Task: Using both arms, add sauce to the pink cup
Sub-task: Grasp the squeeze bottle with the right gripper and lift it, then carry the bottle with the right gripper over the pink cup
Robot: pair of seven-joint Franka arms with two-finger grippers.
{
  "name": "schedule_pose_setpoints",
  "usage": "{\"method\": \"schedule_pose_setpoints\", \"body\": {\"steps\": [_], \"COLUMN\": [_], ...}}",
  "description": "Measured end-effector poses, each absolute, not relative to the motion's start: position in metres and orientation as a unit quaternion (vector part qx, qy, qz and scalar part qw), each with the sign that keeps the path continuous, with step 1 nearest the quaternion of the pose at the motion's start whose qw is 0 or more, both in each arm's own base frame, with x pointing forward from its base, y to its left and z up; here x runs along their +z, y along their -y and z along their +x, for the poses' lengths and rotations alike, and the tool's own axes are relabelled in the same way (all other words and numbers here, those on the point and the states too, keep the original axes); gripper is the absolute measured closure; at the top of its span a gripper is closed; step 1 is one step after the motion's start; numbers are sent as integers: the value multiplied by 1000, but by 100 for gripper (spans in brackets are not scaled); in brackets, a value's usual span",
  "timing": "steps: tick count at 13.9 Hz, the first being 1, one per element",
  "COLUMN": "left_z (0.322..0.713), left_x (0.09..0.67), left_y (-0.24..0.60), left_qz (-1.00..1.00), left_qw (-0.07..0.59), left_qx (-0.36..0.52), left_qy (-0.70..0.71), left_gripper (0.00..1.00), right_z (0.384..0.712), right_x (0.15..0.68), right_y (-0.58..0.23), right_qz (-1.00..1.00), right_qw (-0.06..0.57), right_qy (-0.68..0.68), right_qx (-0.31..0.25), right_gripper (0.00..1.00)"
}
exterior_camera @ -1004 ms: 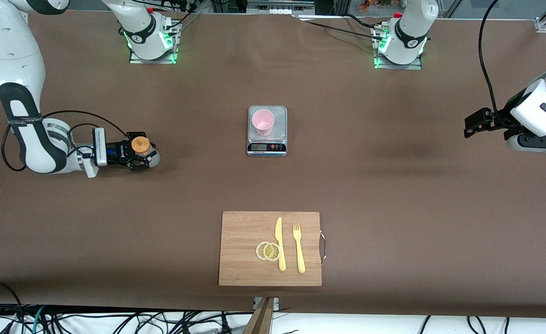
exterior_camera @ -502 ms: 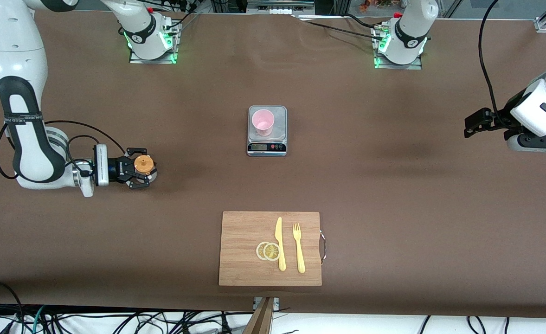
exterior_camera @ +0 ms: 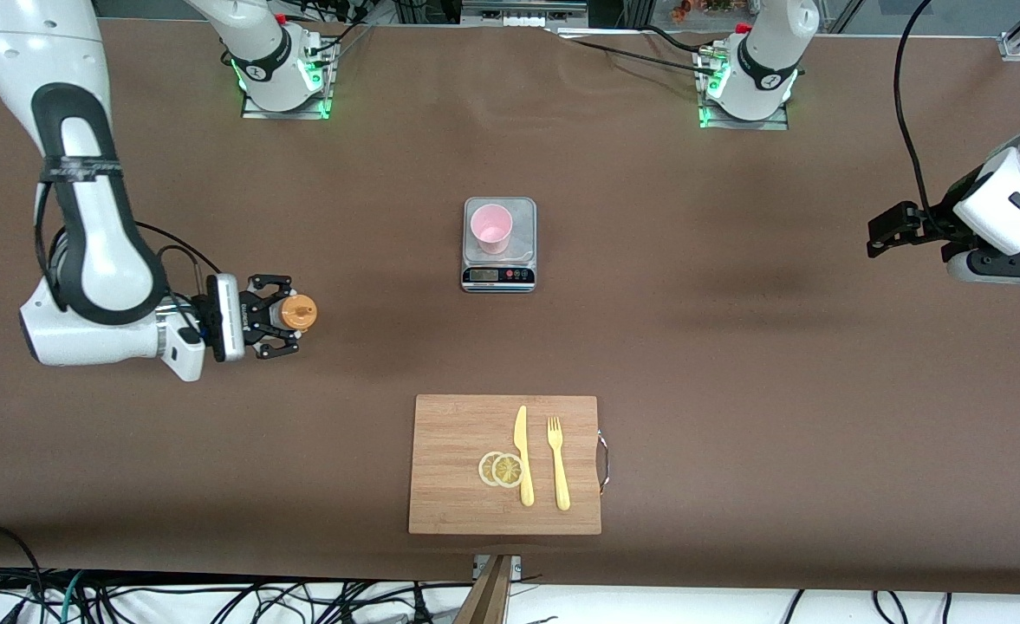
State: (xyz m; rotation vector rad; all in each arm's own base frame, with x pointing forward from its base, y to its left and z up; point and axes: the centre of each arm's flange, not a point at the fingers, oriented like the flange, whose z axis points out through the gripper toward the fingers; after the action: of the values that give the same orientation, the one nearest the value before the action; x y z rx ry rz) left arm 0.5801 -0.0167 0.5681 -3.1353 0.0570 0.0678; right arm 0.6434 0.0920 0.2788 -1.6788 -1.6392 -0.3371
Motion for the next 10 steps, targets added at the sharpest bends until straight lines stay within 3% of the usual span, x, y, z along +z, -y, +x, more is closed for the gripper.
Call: {"method": "schedule_pose_setpoints", "body": {"steps": [10], "left_z": [580], "left_x": [568], "left_y": [17], "left_qz": [-1000], "left_qw": [3], "left_qx": [21], "left_qy": [-18], "left_gripper": [0], "right_z": [639], "right_x": [315], "right_y": [-226], "right_qz": [-706], "right_qw": [255], "right_qy": [661], "right_qx": [-12], "right_gripper": [79]}}
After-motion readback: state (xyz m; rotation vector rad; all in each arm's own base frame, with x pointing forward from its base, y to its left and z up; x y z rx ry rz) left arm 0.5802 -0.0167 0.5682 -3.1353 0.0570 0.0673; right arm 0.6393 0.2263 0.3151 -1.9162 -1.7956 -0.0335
